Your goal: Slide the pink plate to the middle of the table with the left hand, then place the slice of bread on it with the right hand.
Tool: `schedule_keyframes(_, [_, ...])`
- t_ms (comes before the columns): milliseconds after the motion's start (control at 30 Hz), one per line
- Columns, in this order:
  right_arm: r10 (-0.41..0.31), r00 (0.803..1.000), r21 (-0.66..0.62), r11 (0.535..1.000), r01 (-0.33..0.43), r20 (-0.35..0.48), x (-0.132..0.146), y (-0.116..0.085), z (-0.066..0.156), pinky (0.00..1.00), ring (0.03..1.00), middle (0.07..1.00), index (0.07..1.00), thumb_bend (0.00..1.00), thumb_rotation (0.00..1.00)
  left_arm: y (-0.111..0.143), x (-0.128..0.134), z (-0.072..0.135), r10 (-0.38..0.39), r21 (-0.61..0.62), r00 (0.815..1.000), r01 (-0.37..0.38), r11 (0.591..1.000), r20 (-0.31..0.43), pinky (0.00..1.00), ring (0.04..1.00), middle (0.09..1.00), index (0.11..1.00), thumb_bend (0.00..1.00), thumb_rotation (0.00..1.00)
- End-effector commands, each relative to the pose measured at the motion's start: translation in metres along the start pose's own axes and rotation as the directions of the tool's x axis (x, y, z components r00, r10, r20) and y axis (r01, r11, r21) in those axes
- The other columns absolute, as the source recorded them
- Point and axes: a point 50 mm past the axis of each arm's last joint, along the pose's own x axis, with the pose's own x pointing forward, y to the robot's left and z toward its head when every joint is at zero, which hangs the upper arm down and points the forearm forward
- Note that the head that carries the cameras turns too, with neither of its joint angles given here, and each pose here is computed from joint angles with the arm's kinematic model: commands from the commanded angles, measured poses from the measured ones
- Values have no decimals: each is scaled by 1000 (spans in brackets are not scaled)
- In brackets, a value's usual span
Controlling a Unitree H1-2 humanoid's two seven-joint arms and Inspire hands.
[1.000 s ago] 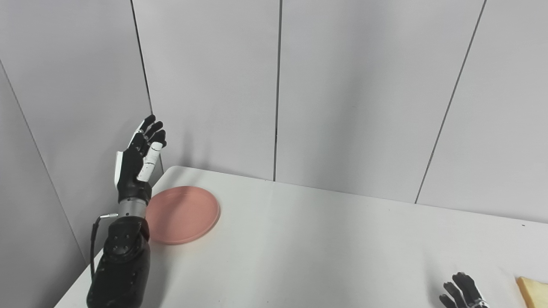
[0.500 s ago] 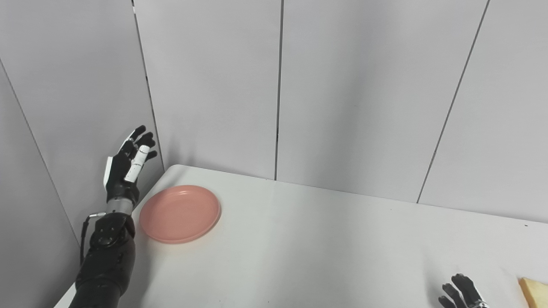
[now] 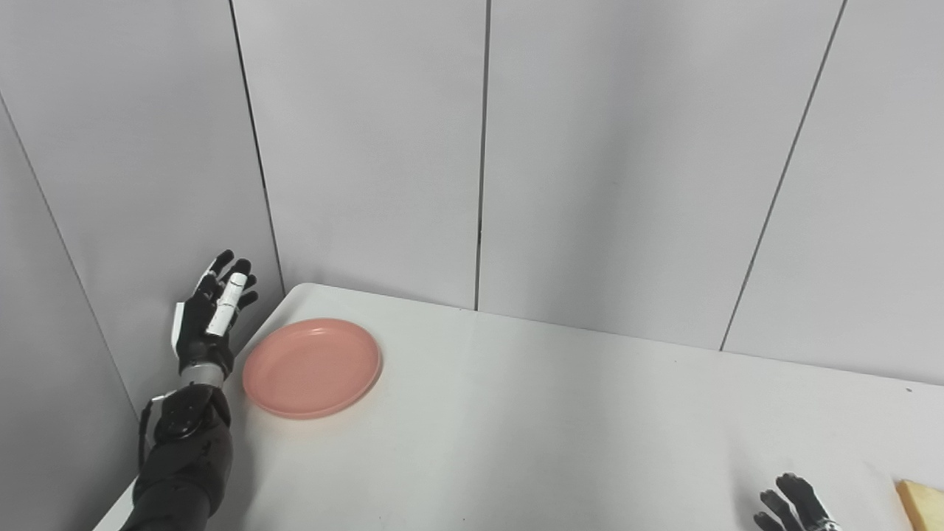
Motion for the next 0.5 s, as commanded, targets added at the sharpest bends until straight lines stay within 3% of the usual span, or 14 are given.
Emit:
schedule_keyframes(0, [-42,986,-20,999,40,-162,-32,-14,-31,823,857,895,855,919,989,-11,21,32,-6,-30,995,9,1000,101,773,831,858,840,828,622])
schedule_keyframes(200, [-39,986,-17,999,36,-164,-33,-13,-31,821,855,892,846,903,984,-11,20,25,3,-22,998,-2,1000,66,791,843,858,826,778,620])
schedule_keyframes(467, [-35,985,-24,999,32,-168,-34,-14,-29,820,854,893,855,906,991,-6,14,13,14,-4,1000,-13,1000,24,768,807,823,834,813,578])
